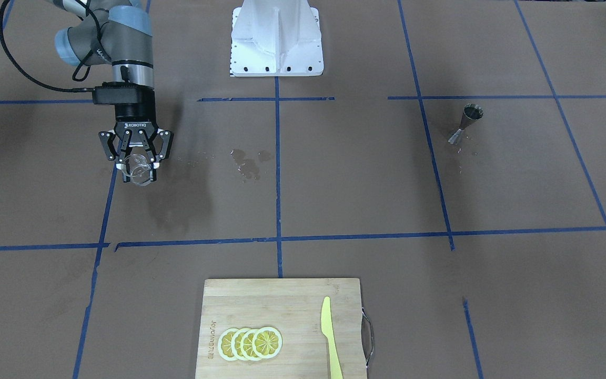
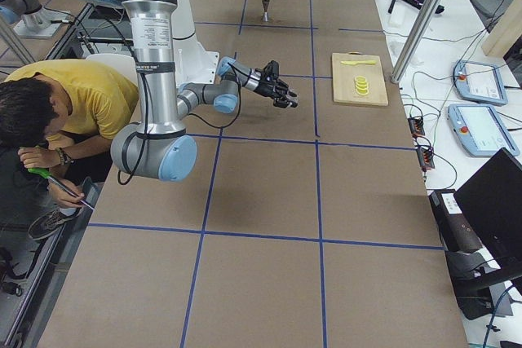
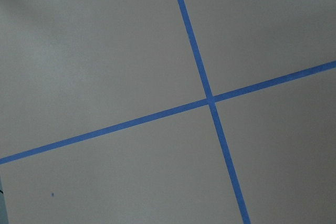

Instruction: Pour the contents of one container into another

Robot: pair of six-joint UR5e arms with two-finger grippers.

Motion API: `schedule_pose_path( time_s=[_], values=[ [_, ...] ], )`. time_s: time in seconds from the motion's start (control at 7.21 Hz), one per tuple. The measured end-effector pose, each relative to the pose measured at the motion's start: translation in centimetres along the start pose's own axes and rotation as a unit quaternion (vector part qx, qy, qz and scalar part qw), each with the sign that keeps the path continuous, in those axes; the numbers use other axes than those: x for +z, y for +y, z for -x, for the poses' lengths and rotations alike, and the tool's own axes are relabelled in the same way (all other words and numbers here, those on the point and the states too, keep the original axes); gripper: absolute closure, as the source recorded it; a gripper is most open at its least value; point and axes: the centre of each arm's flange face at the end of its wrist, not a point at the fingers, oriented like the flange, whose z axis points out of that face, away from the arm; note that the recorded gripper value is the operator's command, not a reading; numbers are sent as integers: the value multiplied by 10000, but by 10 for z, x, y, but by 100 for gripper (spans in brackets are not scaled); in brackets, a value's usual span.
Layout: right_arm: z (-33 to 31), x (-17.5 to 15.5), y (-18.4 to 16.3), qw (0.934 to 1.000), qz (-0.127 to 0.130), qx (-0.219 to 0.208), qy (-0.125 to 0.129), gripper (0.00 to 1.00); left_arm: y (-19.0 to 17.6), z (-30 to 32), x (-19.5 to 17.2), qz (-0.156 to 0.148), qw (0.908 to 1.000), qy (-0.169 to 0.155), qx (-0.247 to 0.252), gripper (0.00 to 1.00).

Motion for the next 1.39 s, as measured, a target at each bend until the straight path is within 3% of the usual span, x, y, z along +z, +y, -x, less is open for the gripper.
schedule_pose_path(
  time_s=[0.56,1.39],
  values=[
    [-91,-7,42,9999,45,-55,114,100,-1,-2,-2,-42,10000,4,25,0],
    [-108,-29,105,9997,82,236,-64,100,-1,-2,-2,-51,10000,7,48,0]
  ],
)
